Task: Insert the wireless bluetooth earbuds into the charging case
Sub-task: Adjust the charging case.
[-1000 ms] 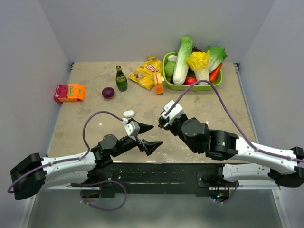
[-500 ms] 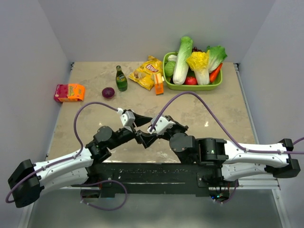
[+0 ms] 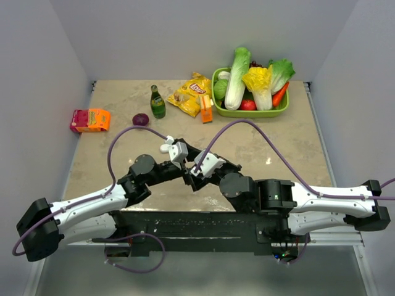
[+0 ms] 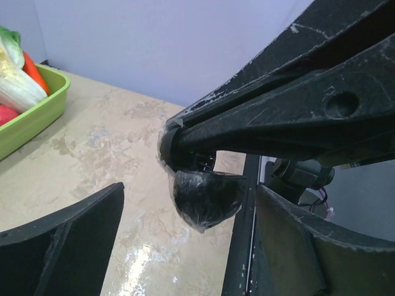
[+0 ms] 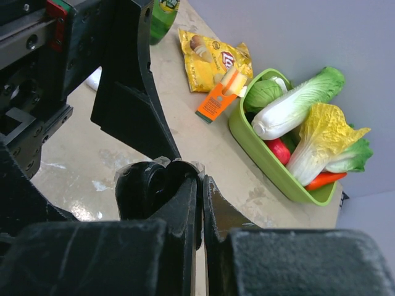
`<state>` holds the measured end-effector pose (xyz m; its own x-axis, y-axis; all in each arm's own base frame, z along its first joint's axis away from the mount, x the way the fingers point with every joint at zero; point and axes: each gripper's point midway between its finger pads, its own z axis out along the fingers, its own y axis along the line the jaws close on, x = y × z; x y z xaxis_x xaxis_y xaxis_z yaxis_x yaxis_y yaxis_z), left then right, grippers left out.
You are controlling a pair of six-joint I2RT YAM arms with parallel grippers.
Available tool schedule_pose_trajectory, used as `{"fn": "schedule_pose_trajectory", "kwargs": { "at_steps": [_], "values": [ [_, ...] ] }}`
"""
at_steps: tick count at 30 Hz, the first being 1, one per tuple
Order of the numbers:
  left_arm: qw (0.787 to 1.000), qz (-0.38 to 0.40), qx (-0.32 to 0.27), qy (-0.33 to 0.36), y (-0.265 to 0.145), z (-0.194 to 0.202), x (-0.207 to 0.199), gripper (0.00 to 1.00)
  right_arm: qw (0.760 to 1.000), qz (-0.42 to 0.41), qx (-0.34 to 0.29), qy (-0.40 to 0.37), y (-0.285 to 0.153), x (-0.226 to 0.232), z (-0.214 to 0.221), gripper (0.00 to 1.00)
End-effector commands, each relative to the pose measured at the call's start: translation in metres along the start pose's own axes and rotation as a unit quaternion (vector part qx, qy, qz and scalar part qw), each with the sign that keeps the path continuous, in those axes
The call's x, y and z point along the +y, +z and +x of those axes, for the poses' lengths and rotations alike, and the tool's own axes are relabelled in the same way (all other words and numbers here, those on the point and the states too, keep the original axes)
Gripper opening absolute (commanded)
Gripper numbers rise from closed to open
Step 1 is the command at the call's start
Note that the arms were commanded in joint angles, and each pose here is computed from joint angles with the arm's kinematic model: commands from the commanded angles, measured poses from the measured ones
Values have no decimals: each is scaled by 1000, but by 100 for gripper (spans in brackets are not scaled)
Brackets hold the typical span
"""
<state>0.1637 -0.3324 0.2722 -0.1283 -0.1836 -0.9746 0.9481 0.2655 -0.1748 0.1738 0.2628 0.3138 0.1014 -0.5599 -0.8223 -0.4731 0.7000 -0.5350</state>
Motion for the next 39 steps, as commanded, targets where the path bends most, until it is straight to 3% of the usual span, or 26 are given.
{"fn": "schedule_pose_trajectory", "kwargs": {
  "at_steps": [1,7,14,21,29,34,35,36,39],
  "values": [
    [999,28,-20,30,7,-22,-8,88,1000,-6,-11,27,-3,-2,-10,0],
    [998,43,-16,38,10,-24,-11,74,1000,-6,-10,23,-3,-1,-8,0],
    [998,47,-3,42,11,-18,-9,49,1000,-5,-10,24,-3,-1,-9,0],
    [998,47,3,47,10,-14,-8,33,1000,-11,-11,22,-4,0,-10,0],
    [998,43,3,51,7,-11,-6,0,999,-26,-18,31,-6,2,-14,0],
    [998,45,-10,53,5,-13,-7,0,998,-29,-20,44,-6,3,-16,0],
    [998,44,-13,51,4,-13,-7,0,998,-29,-21,49,-6,2,-17,4],
    [998,44,-17,51,3,-14,-8,0,997,-29,-22,63,-7,2,-18,17],
    [998,38,-29,49,0,-15,-7,0,994,-34,-31,97,-11,-2,-26,40]
  ]
}}
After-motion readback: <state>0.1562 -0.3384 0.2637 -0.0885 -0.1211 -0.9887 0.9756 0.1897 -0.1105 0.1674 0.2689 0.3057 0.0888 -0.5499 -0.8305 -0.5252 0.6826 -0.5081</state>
